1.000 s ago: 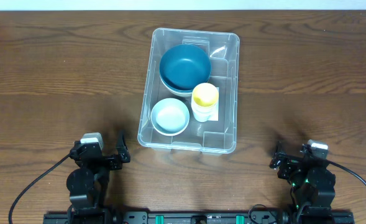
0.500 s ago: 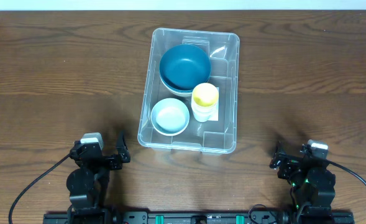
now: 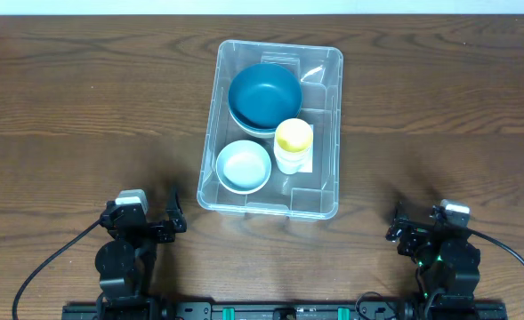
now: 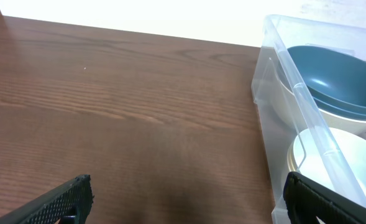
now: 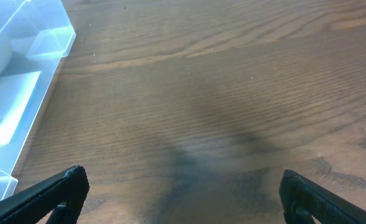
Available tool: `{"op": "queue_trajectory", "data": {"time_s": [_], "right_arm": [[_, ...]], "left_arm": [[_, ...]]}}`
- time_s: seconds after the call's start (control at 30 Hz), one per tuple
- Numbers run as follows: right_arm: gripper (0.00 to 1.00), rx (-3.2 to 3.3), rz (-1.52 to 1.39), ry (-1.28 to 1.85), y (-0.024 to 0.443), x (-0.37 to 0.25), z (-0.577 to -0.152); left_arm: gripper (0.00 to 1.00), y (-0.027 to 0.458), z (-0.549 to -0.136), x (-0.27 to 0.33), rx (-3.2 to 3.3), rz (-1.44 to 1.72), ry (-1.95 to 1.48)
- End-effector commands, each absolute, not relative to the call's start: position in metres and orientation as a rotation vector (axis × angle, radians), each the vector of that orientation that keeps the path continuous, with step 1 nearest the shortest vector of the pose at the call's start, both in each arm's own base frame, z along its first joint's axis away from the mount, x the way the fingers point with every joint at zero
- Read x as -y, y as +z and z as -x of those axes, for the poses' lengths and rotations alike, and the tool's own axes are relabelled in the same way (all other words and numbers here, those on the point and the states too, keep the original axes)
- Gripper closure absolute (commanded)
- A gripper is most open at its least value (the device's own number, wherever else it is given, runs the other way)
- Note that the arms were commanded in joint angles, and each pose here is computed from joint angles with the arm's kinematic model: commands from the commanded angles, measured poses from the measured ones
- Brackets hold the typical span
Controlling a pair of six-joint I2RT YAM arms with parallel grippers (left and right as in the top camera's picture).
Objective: Pack container
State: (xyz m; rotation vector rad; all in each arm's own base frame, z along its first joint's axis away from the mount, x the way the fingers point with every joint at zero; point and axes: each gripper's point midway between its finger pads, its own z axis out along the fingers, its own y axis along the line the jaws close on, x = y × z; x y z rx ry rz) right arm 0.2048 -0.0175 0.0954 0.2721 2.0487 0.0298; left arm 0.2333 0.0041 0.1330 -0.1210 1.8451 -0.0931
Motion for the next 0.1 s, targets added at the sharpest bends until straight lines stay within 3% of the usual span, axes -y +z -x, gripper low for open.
{"op": "queue_trajectory", "data": {"time_s": [0.0, 0.07], "right_arm": [[0.01, -2.046, -0.269, 0.021, 0.0954, 0.0189, -0.2045], [0.01, -2.046, -0.269, 0.021, 0.0954, 0.0190, -0.2045]], "left_arm": [[0.02, 0.1216, -0.2334, -0.0023, -1.867, 0.110, -0.097], [0.02, 0.1216, -0.2334, -0.0023, -1.867, 0.110, -0.097]]}}
